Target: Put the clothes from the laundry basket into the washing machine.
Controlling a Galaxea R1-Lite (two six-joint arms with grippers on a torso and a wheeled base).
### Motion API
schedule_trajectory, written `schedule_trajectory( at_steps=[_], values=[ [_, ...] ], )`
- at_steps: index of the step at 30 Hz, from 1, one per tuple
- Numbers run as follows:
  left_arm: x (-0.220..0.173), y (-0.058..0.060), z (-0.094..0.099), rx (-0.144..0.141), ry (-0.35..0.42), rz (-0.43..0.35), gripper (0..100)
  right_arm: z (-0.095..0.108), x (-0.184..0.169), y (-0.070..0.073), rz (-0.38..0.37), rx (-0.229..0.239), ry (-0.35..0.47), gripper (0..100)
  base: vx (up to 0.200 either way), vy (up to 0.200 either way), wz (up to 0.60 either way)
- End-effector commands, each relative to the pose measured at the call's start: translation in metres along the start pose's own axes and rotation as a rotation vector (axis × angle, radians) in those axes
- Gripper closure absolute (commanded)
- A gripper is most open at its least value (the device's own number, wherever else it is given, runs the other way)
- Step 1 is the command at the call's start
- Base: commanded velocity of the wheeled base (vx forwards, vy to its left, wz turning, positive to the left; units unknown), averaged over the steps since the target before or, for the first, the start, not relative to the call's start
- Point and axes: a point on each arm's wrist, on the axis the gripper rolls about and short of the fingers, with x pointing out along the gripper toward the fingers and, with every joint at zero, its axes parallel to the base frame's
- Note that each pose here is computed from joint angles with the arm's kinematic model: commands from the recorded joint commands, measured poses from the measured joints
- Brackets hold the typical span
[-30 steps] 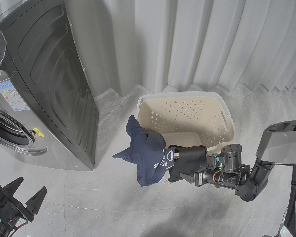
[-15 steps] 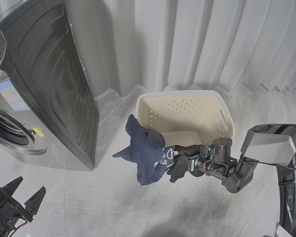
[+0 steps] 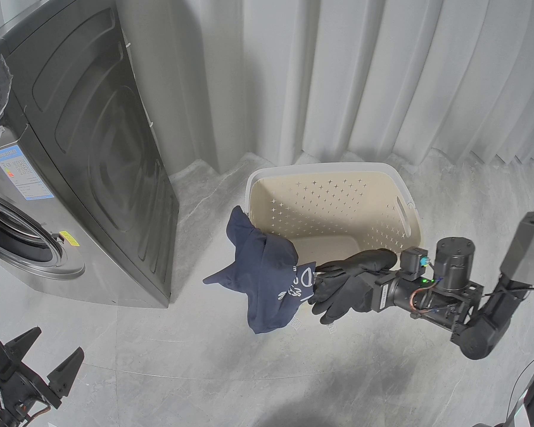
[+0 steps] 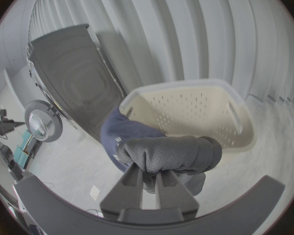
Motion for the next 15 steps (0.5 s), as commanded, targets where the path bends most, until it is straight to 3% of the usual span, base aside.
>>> schedule_trajectory(
  at_steps=[1, 2, 4, 7, 11, 13, 15],
  values=[
    [-0.02, 0.005, -0.02, 0.091, 0.0, 0.079, 0, 0.05, -0.087, 0.032, 0.105, -0.025, -0.211, 100, 0.0, 0.0, 0.0],
    [-0.03, 0.005, -0.028, 0.122, -0.036, 0.089, 0, 0.058, -0.098, 0.042, 0.141, -0.028, -0.255, 100, 0.0, 0.0, 0.0],
    [-0.043, 0.001, -0.039, 0.122, -0.101, 0.05, 0, 0.067, -0.113, 0.052, 0.182, -0.033, -0.31, 100, -0.1, 0.0, 0.0],
    [-0.051, -0.003, -0.046, 0.121, -0.144, -0.013, 0, 0.076, -0.124, 0.053, 0.19, -0.035, -0.36, 100, -0.2, 0.0, 0.0],
    [-0.05, -0.002, -0.044, 0.101, -0.143, 0.016, 0, 0.079, -0.134, 0.053, 0.197, -0.034, -0.39, 100, -0.2, 0.0, 0.0],
    [-0.05, -0.001, -0.044, 0.096, -0.145, 0.048, 0, 0.079, -0.143, 0.053, 0.2, -0.036, -0.402, 100, -0.2, 0.0, 0.0],
    [-0.05, 0.002, -0.044, 0.096, -0.151, 0.182, 0, 0.078, -0.15, 0.051, 0.191, -0.036, -0.413, 100, -0.2, 0.0, 0.0]
  ],
)
